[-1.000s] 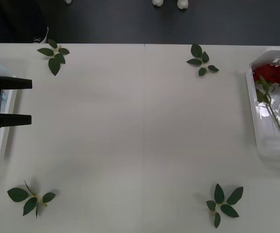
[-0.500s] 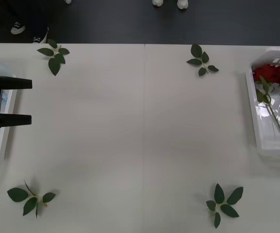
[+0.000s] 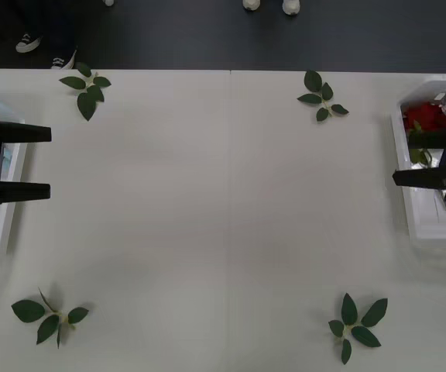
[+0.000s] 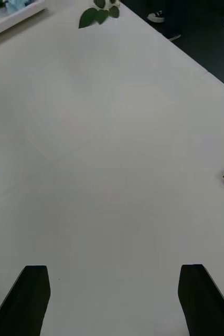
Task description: Put the red flowers into the right box and the blue flowers into the left box
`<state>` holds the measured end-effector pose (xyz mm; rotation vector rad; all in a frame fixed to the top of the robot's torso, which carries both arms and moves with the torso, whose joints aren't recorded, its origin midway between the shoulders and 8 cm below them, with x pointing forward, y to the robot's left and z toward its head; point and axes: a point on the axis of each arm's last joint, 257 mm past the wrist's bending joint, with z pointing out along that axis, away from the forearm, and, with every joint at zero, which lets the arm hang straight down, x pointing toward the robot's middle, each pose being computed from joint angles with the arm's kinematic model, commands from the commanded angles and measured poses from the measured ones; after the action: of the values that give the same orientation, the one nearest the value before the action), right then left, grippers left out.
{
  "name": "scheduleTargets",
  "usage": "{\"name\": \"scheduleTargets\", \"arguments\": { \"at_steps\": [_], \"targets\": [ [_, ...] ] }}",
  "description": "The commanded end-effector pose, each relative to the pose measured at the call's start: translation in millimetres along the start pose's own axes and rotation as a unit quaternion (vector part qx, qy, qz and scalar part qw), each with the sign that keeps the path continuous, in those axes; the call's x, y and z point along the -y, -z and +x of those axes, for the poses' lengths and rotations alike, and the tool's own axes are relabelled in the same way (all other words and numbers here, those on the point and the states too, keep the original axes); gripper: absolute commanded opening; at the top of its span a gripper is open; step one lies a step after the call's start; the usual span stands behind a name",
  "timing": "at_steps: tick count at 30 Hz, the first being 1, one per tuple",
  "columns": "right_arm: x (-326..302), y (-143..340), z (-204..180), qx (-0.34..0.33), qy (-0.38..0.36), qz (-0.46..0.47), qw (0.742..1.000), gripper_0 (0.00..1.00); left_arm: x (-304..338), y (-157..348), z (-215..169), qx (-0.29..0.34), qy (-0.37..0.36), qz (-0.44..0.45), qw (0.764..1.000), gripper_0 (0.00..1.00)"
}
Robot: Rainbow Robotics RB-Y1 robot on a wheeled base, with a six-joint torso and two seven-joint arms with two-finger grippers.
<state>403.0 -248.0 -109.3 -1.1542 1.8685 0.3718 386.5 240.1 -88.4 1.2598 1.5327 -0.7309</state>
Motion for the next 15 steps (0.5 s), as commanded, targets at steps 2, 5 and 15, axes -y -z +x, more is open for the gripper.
{"name": "scheduleTargets", "arguments": {
  "at_steps": [2,5,15],
  "targets": [
    [-28.7,16.9,-17.2,0.041,0.090,-0.016,0.995,0.72,-0.2,3.1,-7.1,-0.009,-0.024,0.004,1.000,1.00],
    [-38.8,28.8,-23.2,0.060,0.126,-0.032,0.990,0.72,-0.2,3.1,-7.1,-0.009,-0.024,0.004,1.000,1.00],
    [-46.9,46.8,-33.7,0.109,0.127,-0.059,0.984,0.72,-0.2,3.1,-7.1,-0.009,-0.024,0.004,1.000,1.00]
  ]
}}
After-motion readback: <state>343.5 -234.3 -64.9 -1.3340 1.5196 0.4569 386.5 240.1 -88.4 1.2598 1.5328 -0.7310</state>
